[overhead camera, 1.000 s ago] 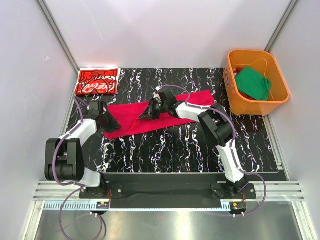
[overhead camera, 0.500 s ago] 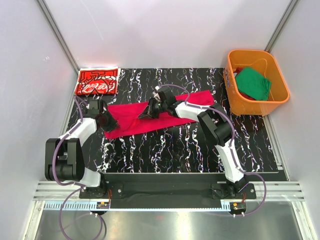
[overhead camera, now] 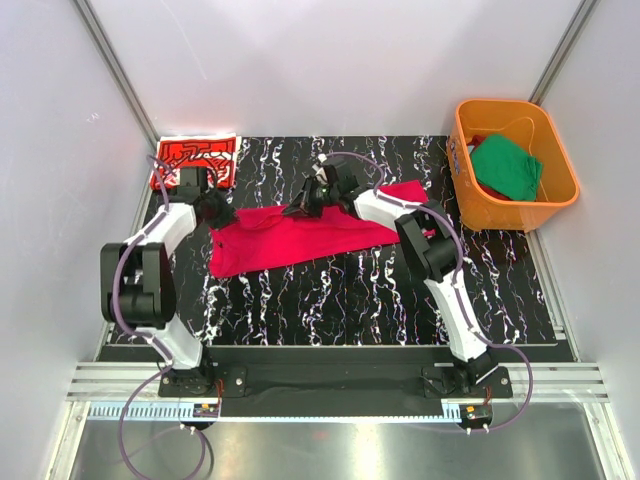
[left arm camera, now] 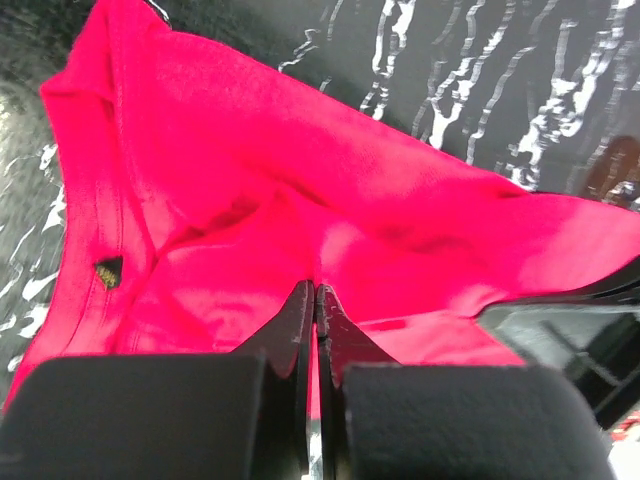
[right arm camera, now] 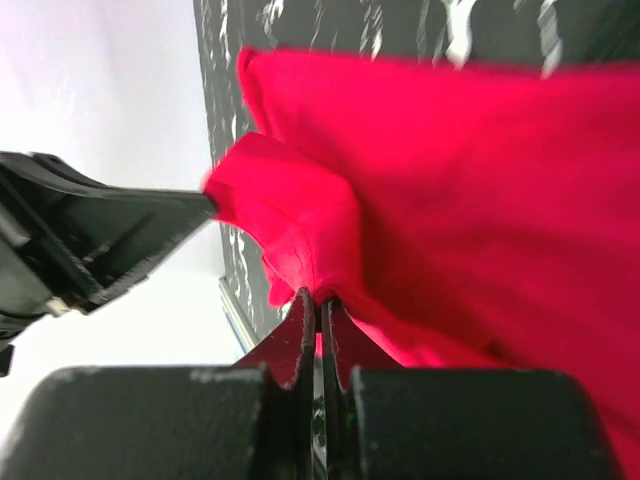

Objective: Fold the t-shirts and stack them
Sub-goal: Fold the tshirt

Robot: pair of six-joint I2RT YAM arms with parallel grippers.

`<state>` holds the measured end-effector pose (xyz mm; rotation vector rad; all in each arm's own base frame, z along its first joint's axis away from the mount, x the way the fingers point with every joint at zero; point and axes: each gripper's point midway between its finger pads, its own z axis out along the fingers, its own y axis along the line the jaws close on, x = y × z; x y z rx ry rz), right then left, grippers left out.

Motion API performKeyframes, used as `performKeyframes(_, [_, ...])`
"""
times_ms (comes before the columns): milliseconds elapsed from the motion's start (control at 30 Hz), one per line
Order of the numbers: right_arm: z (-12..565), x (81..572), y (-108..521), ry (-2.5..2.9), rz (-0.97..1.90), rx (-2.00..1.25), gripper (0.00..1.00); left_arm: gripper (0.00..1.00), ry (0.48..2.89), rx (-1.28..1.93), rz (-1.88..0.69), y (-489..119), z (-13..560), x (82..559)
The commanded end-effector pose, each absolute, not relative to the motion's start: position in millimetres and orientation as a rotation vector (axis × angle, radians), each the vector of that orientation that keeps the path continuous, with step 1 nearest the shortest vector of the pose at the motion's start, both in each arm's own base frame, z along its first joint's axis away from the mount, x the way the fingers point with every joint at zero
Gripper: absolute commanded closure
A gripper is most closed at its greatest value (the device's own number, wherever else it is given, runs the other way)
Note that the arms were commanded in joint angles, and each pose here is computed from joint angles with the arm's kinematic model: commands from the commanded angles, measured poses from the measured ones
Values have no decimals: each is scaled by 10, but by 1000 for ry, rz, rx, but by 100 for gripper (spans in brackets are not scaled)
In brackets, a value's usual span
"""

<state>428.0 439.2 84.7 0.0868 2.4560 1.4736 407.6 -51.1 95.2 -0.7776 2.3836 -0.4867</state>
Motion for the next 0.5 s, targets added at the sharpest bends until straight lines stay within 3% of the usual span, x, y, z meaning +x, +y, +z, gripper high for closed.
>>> performKeyframes(0, [852, 4406, 4401, 2439, 1503, 31, 100, 100, 2369, -736, -535, -575, 995, 4269])
performKeyframes(467, [706, 4605, 4336, 2450, 1561, 79, 96, 100, 2371, -738, -555, -606, 963, 4500])
